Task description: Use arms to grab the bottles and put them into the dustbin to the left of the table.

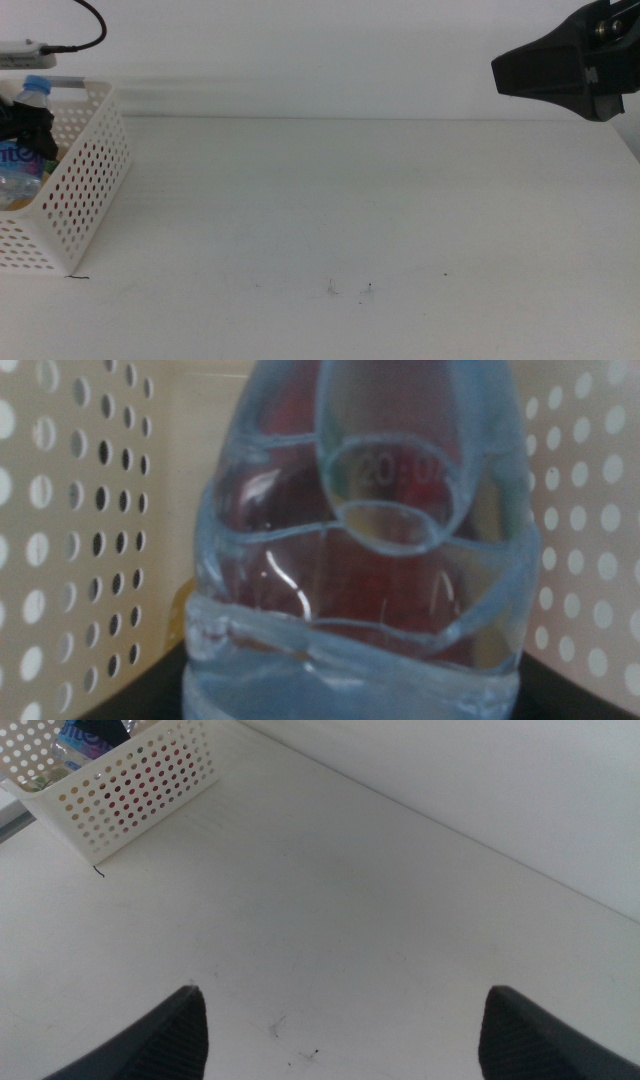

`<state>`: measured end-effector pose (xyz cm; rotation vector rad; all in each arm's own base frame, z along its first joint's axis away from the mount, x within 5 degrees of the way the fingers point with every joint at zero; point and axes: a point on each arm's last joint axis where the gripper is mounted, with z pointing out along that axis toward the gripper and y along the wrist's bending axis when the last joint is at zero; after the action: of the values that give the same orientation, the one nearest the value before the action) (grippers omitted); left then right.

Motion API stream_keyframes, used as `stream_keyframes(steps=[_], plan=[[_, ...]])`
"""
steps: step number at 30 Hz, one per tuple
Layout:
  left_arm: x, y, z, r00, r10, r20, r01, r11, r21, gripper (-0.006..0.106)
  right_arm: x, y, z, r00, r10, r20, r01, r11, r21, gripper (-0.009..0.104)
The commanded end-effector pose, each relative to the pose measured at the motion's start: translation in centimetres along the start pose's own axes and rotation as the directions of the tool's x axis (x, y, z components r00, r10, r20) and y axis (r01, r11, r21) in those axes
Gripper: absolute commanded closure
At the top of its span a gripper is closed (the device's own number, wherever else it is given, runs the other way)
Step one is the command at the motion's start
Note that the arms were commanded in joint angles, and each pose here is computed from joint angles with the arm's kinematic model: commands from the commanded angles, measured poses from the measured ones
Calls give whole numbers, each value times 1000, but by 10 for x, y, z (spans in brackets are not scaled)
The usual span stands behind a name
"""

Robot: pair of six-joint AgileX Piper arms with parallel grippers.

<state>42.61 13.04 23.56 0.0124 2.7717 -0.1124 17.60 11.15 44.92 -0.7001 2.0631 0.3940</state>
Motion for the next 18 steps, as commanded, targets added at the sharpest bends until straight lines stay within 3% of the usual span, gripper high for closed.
stream_keyframes(steps=[1, 2, 4, 11, 18], plan=[[-6, -4, -7, 999, 24, 39, -24, 1000, -7, 29, -2, -1, -4, 1000, -2, 18, 2, 1000, 9, 8], [-6, -5, -9, 999, 25, 40, -25, 1000, -7, 14, -2, -1, -4, 1000, -2, 18, 2, 1000, 9, 8], [-5, -5, -14, 999, 31, 37, -30, 999, -12, 7, -2, -1, -4, 1000, -2, 18, 2, 1000, 9, 8], [-6, -17, -57, 995, -1, 101, 3, 1000, -23, 7, -2, -1, -4, 1000, -2, 18, 2, 1000, 9, 8], [-3, -60, -110, 978, 84, 189, -76, 996, -50, 7, -2, -1, -4, 1000, -2, 18, 2, 1000, 9, 8]])
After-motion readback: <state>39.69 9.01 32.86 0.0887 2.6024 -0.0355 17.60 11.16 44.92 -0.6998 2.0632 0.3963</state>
